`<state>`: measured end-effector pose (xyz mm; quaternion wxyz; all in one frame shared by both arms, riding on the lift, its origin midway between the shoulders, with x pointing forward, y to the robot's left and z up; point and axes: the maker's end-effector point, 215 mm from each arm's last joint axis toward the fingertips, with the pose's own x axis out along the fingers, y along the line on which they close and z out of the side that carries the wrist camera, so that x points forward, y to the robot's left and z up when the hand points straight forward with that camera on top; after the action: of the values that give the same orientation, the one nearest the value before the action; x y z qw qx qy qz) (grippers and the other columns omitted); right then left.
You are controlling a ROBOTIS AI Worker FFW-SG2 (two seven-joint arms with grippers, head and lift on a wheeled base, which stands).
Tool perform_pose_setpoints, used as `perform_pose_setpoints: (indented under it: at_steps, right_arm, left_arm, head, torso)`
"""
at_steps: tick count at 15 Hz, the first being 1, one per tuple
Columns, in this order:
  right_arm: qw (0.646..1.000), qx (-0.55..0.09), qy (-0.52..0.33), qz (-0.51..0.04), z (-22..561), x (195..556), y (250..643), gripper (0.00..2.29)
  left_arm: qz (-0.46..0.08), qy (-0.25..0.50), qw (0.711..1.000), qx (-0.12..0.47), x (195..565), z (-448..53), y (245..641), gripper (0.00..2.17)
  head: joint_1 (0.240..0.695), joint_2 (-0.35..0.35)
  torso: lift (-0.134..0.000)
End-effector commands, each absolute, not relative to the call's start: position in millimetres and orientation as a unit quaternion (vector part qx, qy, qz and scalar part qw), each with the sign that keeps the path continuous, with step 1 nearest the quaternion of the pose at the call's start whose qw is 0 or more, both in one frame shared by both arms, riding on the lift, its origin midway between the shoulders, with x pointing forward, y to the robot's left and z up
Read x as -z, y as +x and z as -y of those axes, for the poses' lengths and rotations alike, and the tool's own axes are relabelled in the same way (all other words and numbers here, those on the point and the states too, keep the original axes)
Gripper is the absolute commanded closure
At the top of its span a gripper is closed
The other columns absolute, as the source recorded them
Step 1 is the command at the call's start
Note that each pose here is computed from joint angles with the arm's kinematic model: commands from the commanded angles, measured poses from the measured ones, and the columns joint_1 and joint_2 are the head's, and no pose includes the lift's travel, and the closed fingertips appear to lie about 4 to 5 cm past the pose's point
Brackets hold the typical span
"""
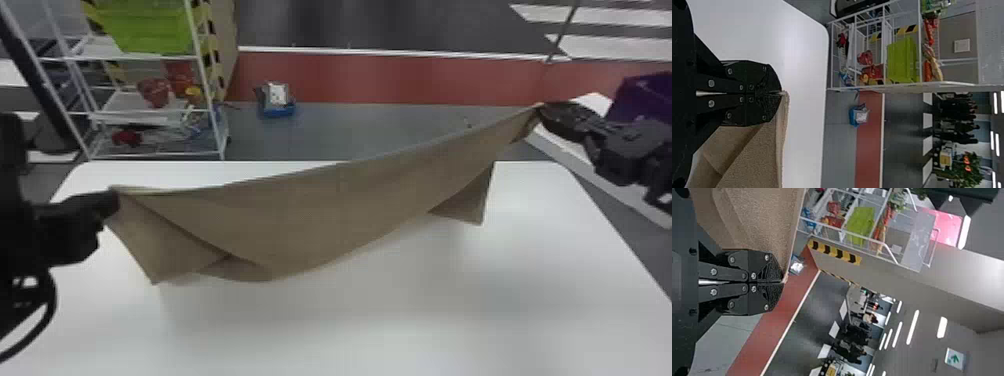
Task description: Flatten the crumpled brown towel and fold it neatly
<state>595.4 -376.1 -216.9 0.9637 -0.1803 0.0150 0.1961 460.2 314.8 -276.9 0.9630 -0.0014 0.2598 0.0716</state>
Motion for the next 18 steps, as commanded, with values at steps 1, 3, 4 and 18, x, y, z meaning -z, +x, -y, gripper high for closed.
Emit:
perform_pose_setpoints:
  at_steps: [1,3,4,18]
  right_arm:
    - [0.968,-0.187,-0.165,0.006,376,193,624,1.32]
    - [0.971,-0.177,-0.163,0.014,381,177,639,1.32]
    - [0.972,-0.168,-0.163,0.018,386,170,646,1.32]
    - [0.948,-0.211,-0.238,0.003,413,246,529,1.32]
  left_arm:
    - [-0.222,-0.015,0.973,-0.059,241,-308,525,1.79]
    - [-0.195,-0.020,0.979,-0.057,212,-309,571,1.79]
    - [-0.177,-0.018,0.983,-0.054,197,-305,588,1.79]
    - [-0.141,-0.022,0.986,-0.090,227,-360,494,1.78]
  head:
    - [0.634,-0.064]
    - [0.581,-0.065]
    - [0.552,-0.065]
    - [0.515,-0.105]
  torso:
    - [-0.124]
    - [-0.124]
    - [-0.124]
    - [-0.124]
